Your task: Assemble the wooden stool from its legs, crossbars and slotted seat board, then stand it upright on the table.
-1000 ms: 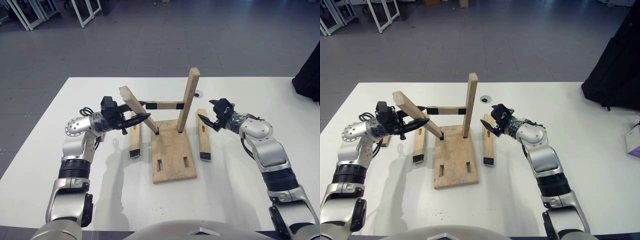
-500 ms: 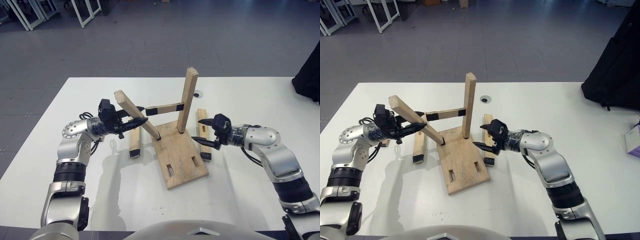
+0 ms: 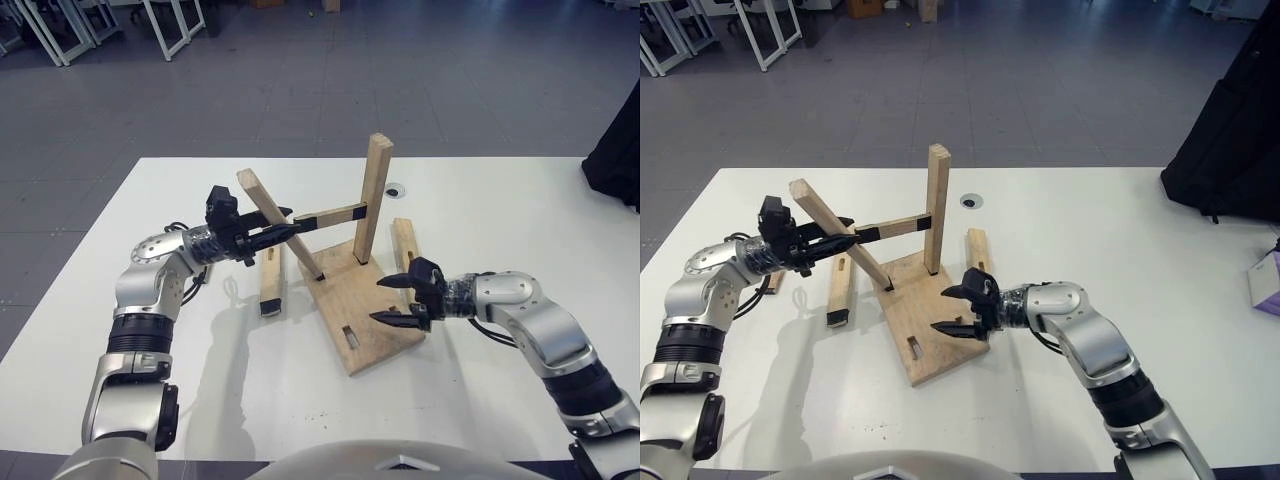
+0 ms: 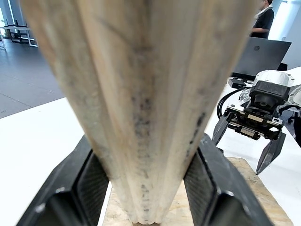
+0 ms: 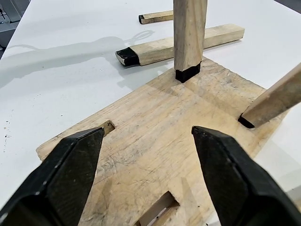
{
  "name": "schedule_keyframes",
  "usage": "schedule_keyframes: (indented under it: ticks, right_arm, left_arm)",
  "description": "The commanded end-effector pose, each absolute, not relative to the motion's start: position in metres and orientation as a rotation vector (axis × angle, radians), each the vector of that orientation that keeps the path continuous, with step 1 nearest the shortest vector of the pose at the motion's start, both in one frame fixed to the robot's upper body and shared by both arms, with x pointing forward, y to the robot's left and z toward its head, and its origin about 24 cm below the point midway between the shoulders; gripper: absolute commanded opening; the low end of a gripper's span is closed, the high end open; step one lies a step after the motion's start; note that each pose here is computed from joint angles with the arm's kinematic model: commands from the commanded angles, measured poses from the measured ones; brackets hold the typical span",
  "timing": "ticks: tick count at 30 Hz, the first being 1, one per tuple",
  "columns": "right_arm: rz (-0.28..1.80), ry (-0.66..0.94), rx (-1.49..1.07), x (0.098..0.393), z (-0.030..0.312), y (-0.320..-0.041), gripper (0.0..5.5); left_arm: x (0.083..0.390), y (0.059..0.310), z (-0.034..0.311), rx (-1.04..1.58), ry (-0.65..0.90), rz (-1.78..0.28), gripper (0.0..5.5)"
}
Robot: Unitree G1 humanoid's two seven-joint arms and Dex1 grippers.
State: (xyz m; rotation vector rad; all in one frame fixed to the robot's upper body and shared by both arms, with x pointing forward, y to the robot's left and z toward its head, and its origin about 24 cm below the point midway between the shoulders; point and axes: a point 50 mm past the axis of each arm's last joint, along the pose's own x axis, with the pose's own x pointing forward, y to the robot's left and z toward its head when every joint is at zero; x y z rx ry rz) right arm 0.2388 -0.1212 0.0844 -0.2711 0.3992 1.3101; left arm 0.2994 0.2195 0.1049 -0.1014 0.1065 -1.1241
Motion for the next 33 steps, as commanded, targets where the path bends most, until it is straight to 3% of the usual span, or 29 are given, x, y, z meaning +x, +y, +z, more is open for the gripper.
schedule_keyframes:
  ticks: [1,6,11,14,17,22,24,27,30,33]
  right_arm:
    - [1.275,0.360,-0.286,0.244,0.090,-0.123,3.43]
    - [1.289,0.195,-0.157,0.251,0.133,-0.121,3.43]
    - [1.226,-0.083,-0.053,0.268,0.192,-0.111,3.43]
    - [1.169,-0.220,-0.130,0.275,0.214,-0.096,3.43]
    - [0.955,-0.365,-0.362,0.297,0.224,-0.077,3.43]
    - [0.846,-0.429,-0.864,0.321,0.185,-0.039,3.43]
    - [0.972,-0.349,-1.016,0.320,0.150,-0.030,3.43]
    - [1.199,-0.117,-1.231,0.309,0.090,-0.044,3.43]
    - [1.312,0.043,-1.238,0.298,0.065,-0.056,3.43]
    - [1.340,0.074,-1.192,0.292,0.062,-0.056,3.43]
  left_arm:
    - [0.291,0.220,0.074,-0.076,0.299,-1.090,2.03]
    - [0.295,0.221,0.070,-0.094,0.319,-1.035,2.03]
    - [0.296,0.223,0.067,-0.084,0.351,-1.032,2.03]
    - [0.296,0.221,0.065,-0.071,0.365,-1.048,2.03]
    - [0.296,0.221,0.064,-0.079,0.377,-1.053,2.03]
    - [0.295,0.223,0.059,-0.057,0.420,-1.053,2.03]
    - [0.295,0.221,0.057,-0.056,0.432,-1.060,2.03]
    - [0.293,0.218,0.056,-0.059,0.431,-1.072,2.03]
    - [0.292,0.215,0.065,-0.120,0.347,-1.088,2.03]
    - [0.288,0.212,0.066,-0.091,0.334,-1.099,2.03]
